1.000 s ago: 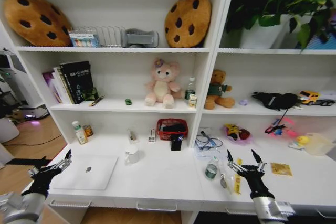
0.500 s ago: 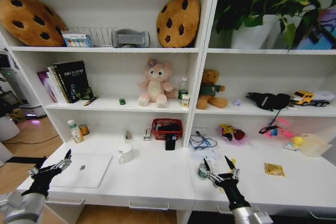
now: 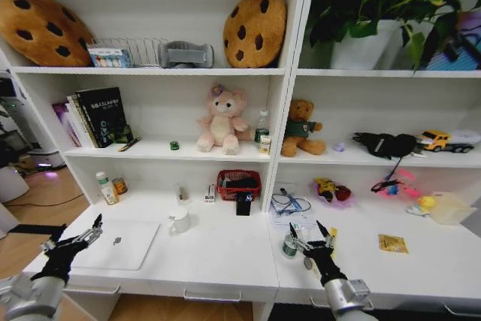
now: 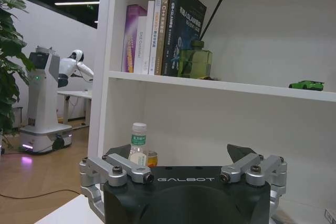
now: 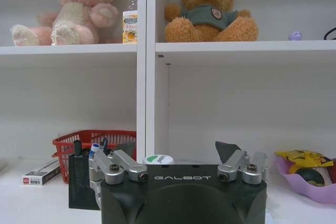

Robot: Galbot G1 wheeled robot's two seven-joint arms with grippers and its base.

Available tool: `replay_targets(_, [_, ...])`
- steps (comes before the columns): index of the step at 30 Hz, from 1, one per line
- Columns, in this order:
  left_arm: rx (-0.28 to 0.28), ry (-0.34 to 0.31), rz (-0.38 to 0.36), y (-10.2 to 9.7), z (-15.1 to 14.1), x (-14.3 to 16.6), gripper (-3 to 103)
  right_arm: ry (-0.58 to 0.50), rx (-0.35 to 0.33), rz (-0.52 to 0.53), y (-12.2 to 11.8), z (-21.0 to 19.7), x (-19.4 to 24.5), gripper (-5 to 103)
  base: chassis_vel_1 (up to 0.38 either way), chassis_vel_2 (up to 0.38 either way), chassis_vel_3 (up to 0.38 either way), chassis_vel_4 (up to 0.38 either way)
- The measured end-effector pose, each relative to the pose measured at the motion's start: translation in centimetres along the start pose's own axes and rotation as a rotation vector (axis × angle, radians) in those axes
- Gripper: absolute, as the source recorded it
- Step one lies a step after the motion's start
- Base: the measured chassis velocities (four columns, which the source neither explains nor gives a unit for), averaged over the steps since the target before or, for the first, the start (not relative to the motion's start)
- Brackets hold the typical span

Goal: Organize the objects on the table.

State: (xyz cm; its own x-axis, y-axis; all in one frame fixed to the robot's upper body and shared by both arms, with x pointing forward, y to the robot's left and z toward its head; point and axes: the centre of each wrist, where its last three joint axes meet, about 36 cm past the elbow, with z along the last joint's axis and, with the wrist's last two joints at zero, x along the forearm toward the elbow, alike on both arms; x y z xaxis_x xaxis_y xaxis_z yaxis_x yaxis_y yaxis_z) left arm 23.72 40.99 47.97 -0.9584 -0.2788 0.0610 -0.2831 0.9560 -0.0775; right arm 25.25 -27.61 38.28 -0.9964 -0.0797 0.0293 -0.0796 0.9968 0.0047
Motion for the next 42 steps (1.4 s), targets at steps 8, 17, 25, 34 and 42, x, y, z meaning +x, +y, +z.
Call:
replay_targets(8, [0.000,0.000,0.000,0.0,0.0,0.0,100,0.013,0.003,-0.001,-0.1,0.8,-0.3,57,0.000,0.000,0.000,0.000])
replay_targets(17, [0.000,0.000,0.000,0.0,0.0,0.0,100,0.015,0.003,0.001,0.0,0.9,-0.3,28,0.000,0.000,0.000,0.000])
replay_targets(25, [0.000,0.000,0.000,0.0,0.0,0.0,100,-0.003,-0.017,0.008,1.2,-0.5,1.3,28,0.000,0.000,0.000,0.000])
replay_targets(34, [0.000,0.000,0.000,0.0,0.0,0.0,100,-0.008,0.021,0.161,4.0,-4.1,7.2,28,0.000,0.000,0.000,0.000])
replay_targets(42, [0.000,0.000,0.000,0.0,0.0,0.0,100,0.059,0.039,0.342,6.4,-4.1,12.9,28,0.000,0.000,0.000,0.000])
